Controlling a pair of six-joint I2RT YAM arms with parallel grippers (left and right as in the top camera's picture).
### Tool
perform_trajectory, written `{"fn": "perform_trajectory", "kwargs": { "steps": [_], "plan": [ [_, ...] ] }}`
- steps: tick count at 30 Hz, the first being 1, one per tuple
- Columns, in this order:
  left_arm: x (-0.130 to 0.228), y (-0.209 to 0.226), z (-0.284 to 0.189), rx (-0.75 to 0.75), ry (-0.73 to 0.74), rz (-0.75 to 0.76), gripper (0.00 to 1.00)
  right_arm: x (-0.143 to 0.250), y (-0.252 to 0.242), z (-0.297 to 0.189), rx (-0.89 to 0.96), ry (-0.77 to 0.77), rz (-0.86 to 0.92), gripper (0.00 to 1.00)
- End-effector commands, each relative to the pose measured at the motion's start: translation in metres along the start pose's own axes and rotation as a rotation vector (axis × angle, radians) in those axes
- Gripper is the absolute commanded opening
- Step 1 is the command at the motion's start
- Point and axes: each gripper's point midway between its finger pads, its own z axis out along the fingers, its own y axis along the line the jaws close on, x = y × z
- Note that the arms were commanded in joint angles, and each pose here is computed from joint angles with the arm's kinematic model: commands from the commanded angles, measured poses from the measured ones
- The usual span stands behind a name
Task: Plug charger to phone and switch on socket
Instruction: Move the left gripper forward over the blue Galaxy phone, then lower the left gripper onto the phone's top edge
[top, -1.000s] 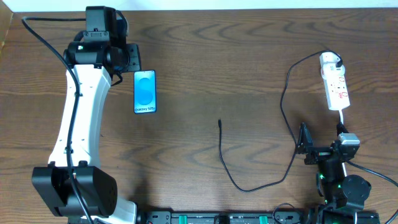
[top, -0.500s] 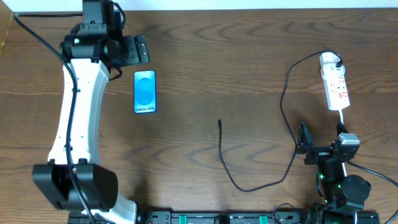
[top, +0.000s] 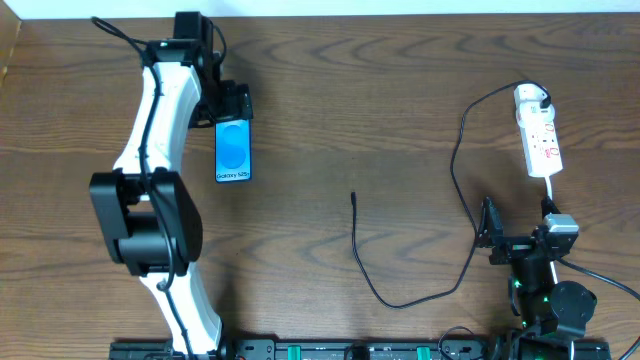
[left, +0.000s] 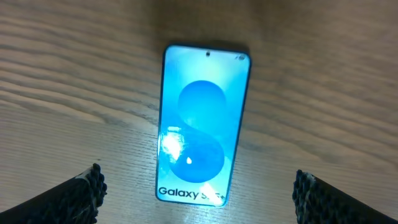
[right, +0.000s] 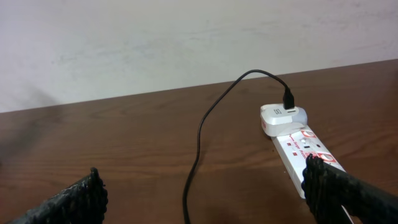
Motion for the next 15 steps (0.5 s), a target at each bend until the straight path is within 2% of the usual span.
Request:
{"fn": "perform_trajectory", "kwargs": {
  "steps": [1, 15],
  "plan": [
    [0.001, 0.002, 0.010, -0.009, 0.028, 0.022, 0.98, 0.000, 0.000, 0.000, 0.000, 0.000, 0.004, 0.99],
    [0.022, 0.004, 0.062, -0.028, 0.154, 0.024, 0.98, 0.000, 0.000, 0.000, 0.000, 0.000, 0.004, 0.99]
  ]
}}
